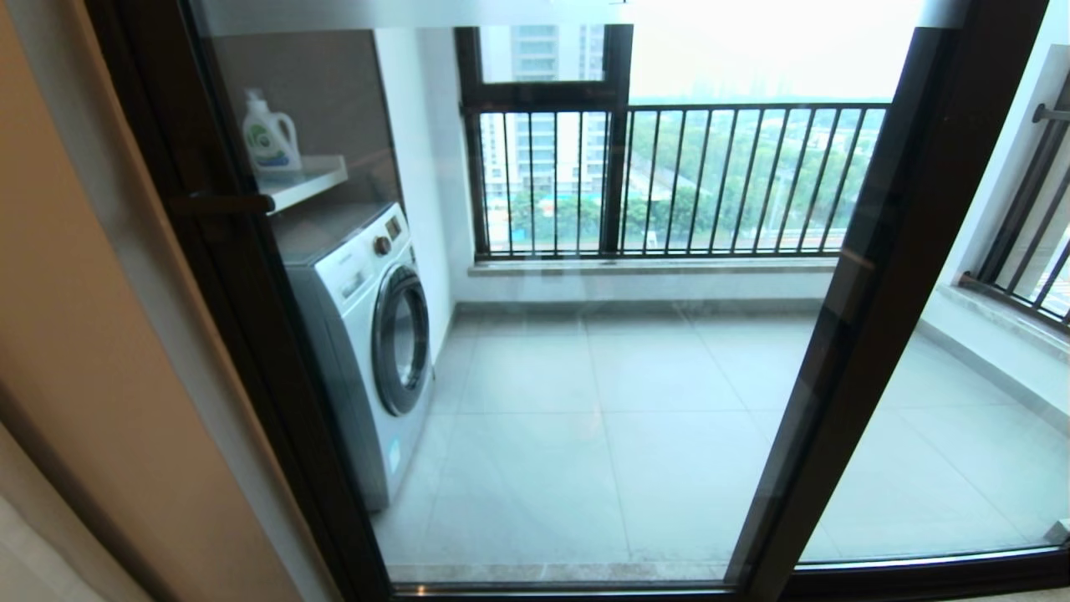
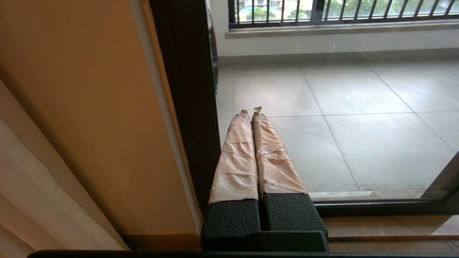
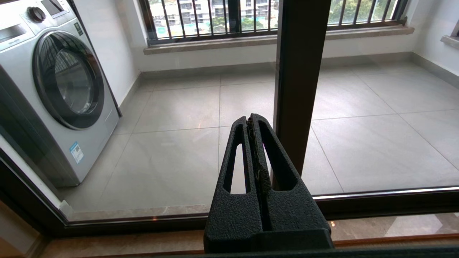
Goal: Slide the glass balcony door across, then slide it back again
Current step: Open the slid door
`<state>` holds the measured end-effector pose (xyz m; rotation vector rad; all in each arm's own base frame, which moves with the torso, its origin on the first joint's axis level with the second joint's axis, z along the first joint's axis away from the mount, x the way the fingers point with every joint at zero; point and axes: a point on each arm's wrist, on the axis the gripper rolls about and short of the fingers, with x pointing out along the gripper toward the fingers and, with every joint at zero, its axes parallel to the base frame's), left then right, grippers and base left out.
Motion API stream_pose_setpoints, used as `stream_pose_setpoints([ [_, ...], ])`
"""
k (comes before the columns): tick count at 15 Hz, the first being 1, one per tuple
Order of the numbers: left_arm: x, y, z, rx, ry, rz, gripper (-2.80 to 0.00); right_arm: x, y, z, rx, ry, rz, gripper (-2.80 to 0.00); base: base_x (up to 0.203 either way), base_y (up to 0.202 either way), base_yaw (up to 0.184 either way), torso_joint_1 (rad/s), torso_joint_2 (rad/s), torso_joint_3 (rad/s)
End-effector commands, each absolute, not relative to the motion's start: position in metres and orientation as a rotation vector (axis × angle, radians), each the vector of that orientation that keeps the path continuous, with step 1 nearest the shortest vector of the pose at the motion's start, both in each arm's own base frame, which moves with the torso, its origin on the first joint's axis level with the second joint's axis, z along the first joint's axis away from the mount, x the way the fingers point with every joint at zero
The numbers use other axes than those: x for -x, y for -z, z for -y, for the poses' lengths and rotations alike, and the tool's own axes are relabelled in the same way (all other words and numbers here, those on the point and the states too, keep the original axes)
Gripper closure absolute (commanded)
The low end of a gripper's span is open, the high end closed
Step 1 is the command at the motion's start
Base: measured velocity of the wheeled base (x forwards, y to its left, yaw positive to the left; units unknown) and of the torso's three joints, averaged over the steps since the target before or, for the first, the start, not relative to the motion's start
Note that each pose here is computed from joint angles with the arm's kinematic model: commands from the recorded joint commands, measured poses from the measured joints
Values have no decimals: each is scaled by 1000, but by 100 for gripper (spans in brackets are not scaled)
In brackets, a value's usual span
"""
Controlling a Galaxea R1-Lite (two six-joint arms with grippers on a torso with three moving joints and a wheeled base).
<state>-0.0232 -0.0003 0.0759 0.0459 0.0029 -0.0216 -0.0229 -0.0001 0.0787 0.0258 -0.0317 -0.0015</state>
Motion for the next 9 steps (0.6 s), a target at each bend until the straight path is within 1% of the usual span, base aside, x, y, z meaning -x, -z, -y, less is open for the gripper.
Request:
stream_pose_setpoints([
  [1,23,-76,0,-46,22,-4,0,22,-75,0,-27,2,18,0,0,0,0,0,0,0],
  [9,23,-76,0,-46,22,-4,0,22,-76,0,-31,4,22,0,0,0,0,0,0,0],
])
